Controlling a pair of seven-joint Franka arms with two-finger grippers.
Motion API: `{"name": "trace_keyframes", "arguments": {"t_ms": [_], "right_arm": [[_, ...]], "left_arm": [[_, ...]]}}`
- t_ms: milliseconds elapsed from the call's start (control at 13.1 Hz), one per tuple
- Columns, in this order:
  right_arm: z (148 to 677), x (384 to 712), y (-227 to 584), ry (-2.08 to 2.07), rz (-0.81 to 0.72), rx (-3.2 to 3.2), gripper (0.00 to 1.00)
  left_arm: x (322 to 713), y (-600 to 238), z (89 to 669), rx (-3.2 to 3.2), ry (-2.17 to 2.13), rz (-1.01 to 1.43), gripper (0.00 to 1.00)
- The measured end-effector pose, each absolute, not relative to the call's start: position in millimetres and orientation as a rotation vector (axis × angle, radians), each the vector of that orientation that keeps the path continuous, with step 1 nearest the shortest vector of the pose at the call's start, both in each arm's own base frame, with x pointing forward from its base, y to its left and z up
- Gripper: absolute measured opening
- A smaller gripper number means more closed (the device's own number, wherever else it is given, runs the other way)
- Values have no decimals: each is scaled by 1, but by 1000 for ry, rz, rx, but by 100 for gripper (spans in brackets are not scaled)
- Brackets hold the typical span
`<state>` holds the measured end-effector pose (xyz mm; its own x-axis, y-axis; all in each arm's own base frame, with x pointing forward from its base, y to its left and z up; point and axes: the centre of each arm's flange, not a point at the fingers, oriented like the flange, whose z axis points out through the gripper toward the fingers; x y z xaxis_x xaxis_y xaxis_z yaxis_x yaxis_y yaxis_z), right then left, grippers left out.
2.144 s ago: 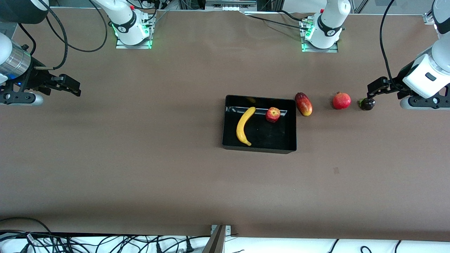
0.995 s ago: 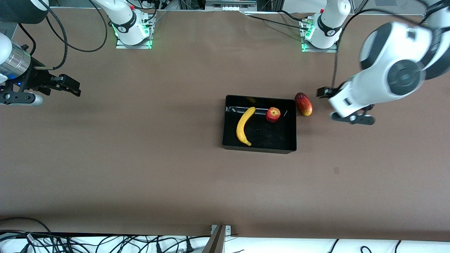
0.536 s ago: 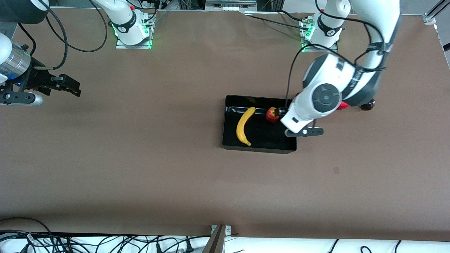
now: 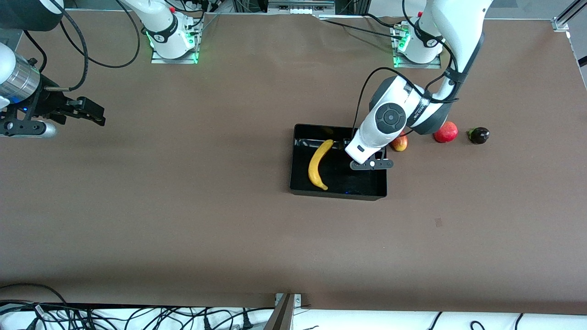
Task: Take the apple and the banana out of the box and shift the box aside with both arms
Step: 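Lower the left gripper and grasp the red apple in the tray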
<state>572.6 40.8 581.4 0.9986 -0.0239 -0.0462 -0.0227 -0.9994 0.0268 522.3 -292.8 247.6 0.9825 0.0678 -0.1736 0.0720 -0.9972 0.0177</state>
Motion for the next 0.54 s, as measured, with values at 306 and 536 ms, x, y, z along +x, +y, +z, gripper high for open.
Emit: {"name": "trace_keyframes", "arguments": {"t_ms": [306, 536], "right_arm": [[581, 573, 41, -36, -73, 3114, 100], [581, 573, 41, -36, -72, 3114, 100]], "left_arm": [[511, -289, 229, 3100, 110, -260, 100], [508, -289, 215, 3090, 113, -246, 100]]}}
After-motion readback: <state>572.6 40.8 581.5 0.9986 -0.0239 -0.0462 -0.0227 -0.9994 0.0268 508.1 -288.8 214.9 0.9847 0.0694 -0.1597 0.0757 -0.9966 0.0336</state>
